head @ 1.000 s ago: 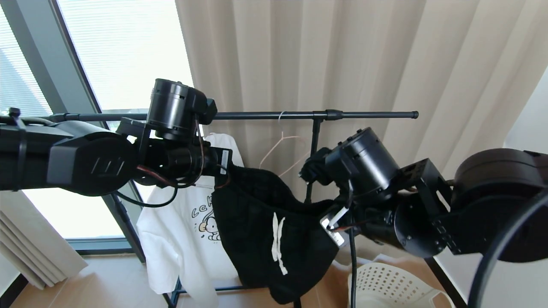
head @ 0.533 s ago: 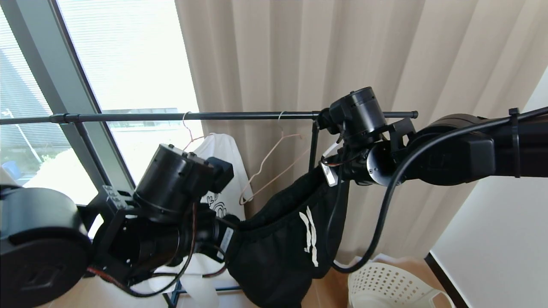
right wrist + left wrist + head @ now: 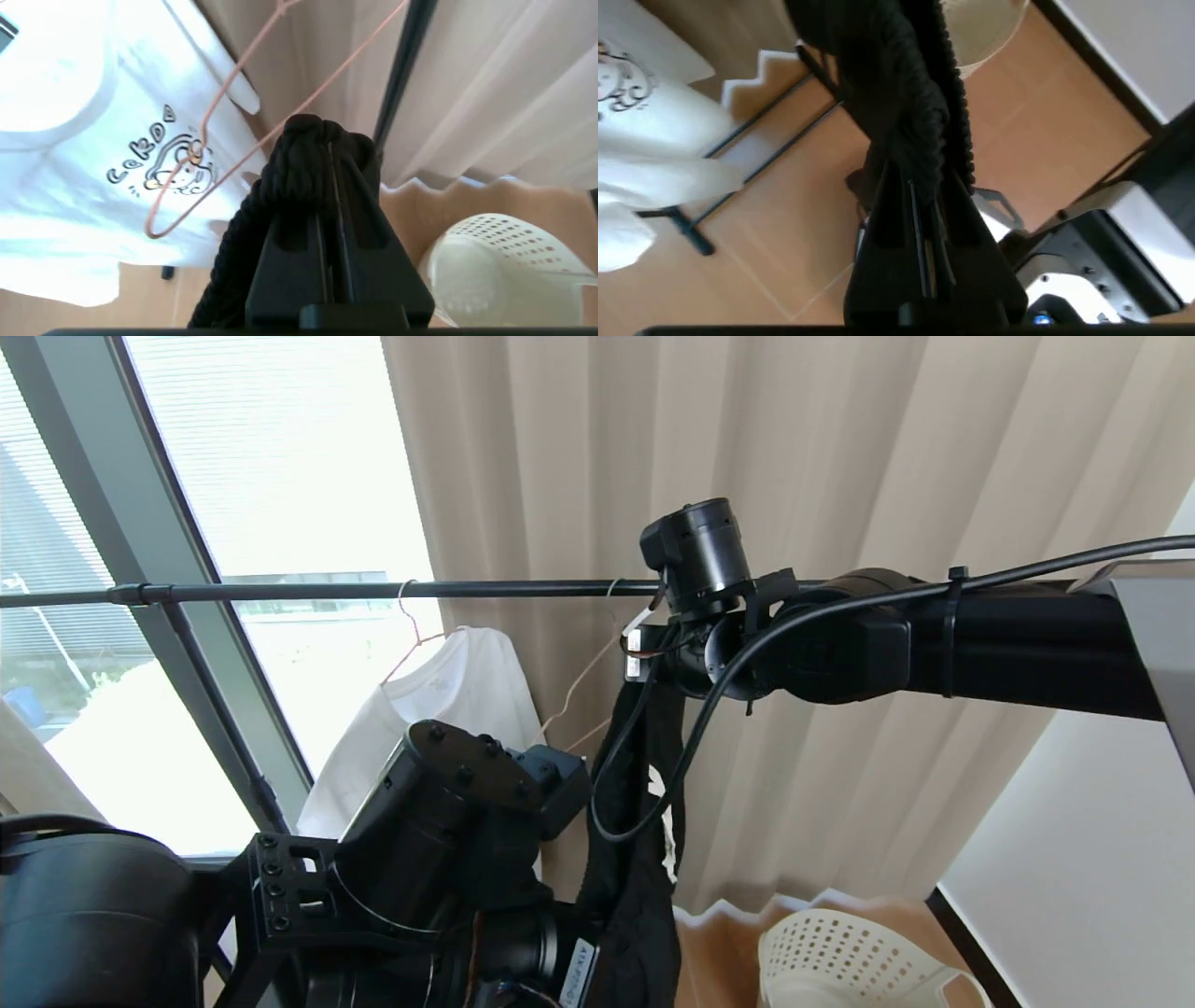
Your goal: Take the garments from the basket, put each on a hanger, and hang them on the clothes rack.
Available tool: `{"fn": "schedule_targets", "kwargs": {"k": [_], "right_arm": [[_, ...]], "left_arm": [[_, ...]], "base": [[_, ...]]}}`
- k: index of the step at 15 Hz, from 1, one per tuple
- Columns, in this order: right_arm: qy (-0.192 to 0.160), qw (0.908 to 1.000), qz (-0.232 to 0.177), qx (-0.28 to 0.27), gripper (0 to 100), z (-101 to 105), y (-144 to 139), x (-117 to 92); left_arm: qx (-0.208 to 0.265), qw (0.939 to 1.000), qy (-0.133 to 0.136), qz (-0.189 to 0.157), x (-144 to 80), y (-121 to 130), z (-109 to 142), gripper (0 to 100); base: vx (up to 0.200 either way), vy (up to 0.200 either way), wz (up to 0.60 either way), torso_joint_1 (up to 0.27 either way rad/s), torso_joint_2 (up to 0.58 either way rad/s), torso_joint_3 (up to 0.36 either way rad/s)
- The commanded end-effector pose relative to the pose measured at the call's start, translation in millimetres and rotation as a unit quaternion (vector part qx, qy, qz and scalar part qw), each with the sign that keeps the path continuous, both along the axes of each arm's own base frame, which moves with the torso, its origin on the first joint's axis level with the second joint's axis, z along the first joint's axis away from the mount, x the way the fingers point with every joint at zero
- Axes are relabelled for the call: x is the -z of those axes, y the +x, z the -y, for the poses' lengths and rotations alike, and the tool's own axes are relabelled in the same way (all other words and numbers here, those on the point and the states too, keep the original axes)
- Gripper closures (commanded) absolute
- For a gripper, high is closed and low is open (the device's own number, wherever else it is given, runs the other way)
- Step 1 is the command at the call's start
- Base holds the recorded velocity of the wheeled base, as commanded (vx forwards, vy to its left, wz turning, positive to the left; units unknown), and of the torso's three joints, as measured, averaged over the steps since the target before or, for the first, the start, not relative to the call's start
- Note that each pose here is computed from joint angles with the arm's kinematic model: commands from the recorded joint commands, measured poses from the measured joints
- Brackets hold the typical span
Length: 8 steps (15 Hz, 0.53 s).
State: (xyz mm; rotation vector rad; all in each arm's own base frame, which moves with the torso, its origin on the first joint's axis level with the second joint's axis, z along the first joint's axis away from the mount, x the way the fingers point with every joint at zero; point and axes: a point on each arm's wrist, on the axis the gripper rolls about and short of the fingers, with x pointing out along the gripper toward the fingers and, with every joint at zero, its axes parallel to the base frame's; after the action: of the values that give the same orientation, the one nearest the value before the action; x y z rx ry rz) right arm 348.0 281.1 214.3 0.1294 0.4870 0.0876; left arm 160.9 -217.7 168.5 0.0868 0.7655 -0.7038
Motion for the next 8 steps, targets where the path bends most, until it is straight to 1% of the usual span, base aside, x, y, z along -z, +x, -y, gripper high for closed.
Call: {"fn": "schedule_targets", "kwargs": {"k": [1,2,3,5,6,7,8], "right_arm": [[0.001,0.9999,-0.006,-0.01,100,-12.6,1.4,10.7],[0.002,0.9999,-0.008,-0.012,100,-13.7,0.4,11.1],[0.002,0.9999,-0.008,-0.014,100,-13.8,0.4,11.2],[0.002,0.9999,-0.007,-0.011,100,-11.4,-0.1,8.5],[0.002,1.0,-0.004,-0.006,100,-7.8,1.1,5.8],[0.002,1.0,0.002,0.006,100,3.8,3.7,-3.0],[0.0,1.0,0.003,0.008,100,7.2,2.8,-6.1]], "left_arm": [[-0.004,0.9998,-0.019,-0.006,1.4,3.2,12.8,100],[-0.006,0.9996,-0.027,-0.008,2.8,3.7,15.7,100],[-0.006,0.9996,-0.028,-0.007,3.1,3.9,16.1,100],[-0.008,0.9997,-0.023,-0.007,4.5,3.4,14.4,100],[-0.012,0.9997,-0.017,-0.009,7.2,2.8,11.1,100],[-0.018,0.9997,-0.015,-0.008,7.3,1.0,1.2,100],[-0.022,0.9997,-0.011,-0.009,8.5,1.2,-2.7,100]], "base": [[0.0,0.0,0.0,0.0,0.0,0.0],[0.0,0.0,0.0,0.0,0.0,0.0],[0.0,0.0,0.0,0.0,0.0,0.0],[0.0,0.0,0.0,0.0,0.0,0.0],[0.0,0.0,0.0,0.0,0.0,0.0],[0.0,0.0,0.0,0.0,0.0,0.0],[0.0,0.0,0.0,0.0,0.0,0.0]]}}
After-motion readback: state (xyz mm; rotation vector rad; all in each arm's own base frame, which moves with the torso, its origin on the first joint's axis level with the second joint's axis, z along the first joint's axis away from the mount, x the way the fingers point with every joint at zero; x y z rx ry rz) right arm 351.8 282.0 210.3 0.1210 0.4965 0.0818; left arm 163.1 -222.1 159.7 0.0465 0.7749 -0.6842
